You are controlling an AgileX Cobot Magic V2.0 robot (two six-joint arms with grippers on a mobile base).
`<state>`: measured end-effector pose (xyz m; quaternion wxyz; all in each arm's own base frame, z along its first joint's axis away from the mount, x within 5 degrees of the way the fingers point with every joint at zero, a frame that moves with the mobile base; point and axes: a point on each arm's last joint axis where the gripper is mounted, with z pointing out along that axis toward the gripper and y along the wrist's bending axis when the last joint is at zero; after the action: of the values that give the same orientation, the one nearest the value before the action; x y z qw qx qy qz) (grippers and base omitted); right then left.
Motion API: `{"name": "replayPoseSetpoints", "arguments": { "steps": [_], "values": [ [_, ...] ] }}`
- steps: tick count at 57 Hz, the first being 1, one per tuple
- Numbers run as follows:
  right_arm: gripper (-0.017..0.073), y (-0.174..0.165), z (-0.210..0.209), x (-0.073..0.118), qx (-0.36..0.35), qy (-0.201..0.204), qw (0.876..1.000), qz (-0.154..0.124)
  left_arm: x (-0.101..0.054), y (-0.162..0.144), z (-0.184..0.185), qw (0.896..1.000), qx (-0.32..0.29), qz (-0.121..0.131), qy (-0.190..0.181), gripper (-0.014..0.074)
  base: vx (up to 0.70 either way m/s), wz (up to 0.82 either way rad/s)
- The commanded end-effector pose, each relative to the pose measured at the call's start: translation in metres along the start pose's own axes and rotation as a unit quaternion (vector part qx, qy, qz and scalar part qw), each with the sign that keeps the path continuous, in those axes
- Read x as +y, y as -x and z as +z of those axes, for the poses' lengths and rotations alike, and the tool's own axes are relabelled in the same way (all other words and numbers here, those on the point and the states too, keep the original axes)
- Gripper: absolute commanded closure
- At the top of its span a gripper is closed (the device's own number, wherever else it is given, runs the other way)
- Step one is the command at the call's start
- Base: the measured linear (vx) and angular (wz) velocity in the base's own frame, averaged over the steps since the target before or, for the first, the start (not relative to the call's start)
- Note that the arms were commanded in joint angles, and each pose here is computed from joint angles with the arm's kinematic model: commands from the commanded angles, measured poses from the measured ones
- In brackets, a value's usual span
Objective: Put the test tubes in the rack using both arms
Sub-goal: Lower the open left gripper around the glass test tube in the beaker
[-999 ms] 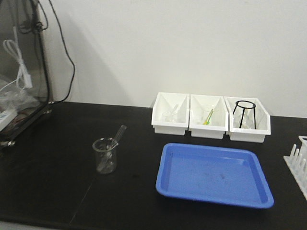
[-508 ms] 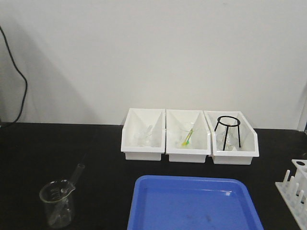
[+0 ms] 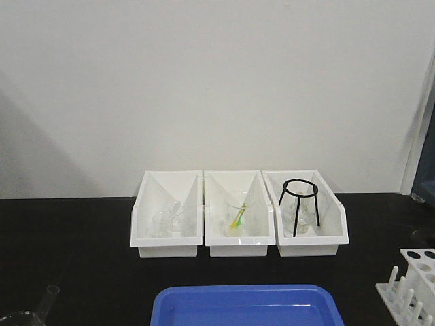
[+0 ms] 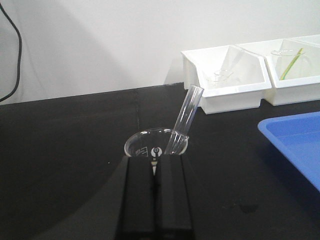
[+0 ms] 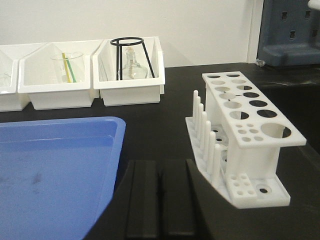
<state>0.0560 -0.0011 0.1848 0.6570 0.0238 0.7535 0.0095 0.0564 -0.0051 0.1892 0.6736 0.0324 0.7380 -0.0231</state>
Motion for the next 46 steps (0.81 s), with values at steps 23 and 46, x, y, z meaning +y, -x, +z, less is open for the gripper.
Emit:
{"name": "replayPoseSetpoints", "arguments": {
  "steps": [23,46],
  "values": [
    [0.0567,0.0041,0.0,0.0003,-0.038,0.002,0.999,-0.006,0.001,0.0004,0.0005,0.999,-0.034,-0.008,0.006,0.0612,0.03,0.01],
    [0.0567,0.0041,0.0,0.0003,-0.038,0.002,0.999,-0.006,0.001,0.0004,0.0005,0.999,-0.034,-0.008,0.006,0.0612,0.0,0.01]
  ]
}}
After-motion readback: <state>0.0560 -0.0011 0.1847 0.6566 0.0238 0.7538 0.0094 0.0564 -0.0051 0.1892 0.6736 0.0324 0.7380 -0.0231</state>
